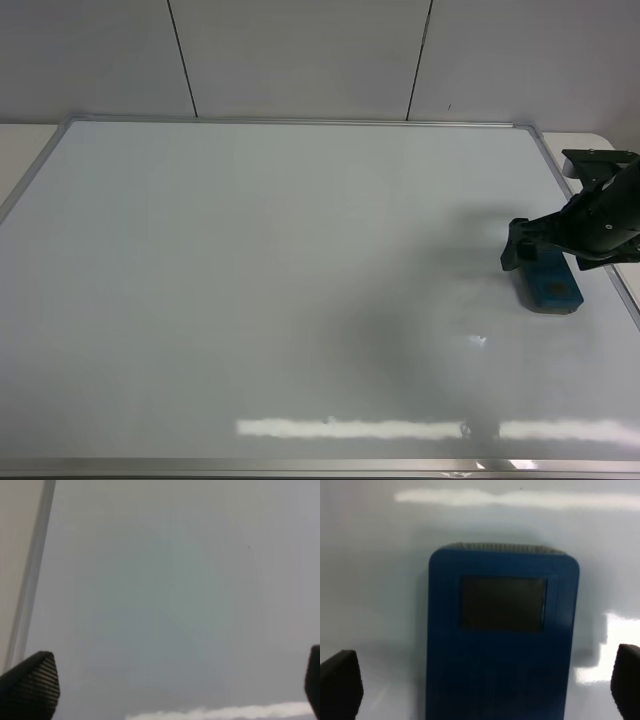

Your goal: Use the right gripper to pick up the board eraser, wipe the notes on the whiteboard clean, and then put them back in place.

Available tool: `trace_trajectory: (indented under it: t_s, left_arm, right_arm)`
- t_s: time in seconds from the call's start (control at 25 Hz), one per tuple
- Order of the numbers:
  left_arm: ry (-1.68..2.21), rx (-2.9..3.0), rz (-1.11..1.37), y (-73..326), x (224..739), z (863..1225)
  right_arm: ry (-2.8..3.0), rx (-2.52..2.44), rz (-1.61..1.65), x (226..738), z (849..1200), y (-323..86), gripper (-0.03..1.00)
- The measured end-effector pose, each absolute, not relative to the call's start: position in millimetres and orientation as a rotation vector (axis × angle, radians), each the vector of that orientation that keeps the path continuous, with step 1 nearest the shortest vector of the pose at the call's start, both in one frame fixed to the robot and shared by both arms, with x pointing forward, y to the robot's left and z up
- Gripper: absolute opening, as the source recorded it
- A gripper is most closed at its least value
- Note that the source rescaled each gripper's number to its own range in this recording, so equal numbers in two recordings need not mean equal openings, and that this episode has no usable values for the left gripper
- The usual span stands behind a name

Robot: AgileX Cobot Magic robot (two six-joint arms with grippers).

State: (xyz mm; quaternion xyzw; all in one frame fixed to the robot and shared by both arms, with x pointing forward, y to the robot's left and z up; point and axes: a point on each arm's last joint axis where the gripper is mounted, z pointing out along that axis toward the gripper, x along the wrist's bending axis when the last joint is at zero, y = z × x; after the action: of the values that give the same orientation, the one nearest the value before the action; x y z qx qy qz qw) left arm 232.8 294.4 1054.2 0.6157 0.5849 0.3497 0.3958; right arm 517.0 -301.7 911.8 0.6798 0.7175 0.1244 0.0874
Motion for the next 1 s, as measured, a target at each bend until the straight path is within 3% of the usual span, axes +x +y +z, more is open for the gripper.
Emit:
trace_trajectory:
  t_s: [0.24,0.64,1.0]
  left_arm:
    - [1.482,1.561,0.886,294,233,1054]
    - [1.482,1.561,0.886,294,233,1054]
    - [1.482,1.561,0.886,294,233,1054]
  right_arm:
    - [2.095,2.077,0.435,512,928,-298,1.0]
    - [1.866,1.844,0.78,474,1033,-295,1.0]
    - [1.7,1.644,0.988,410,1099,-291,1.0]
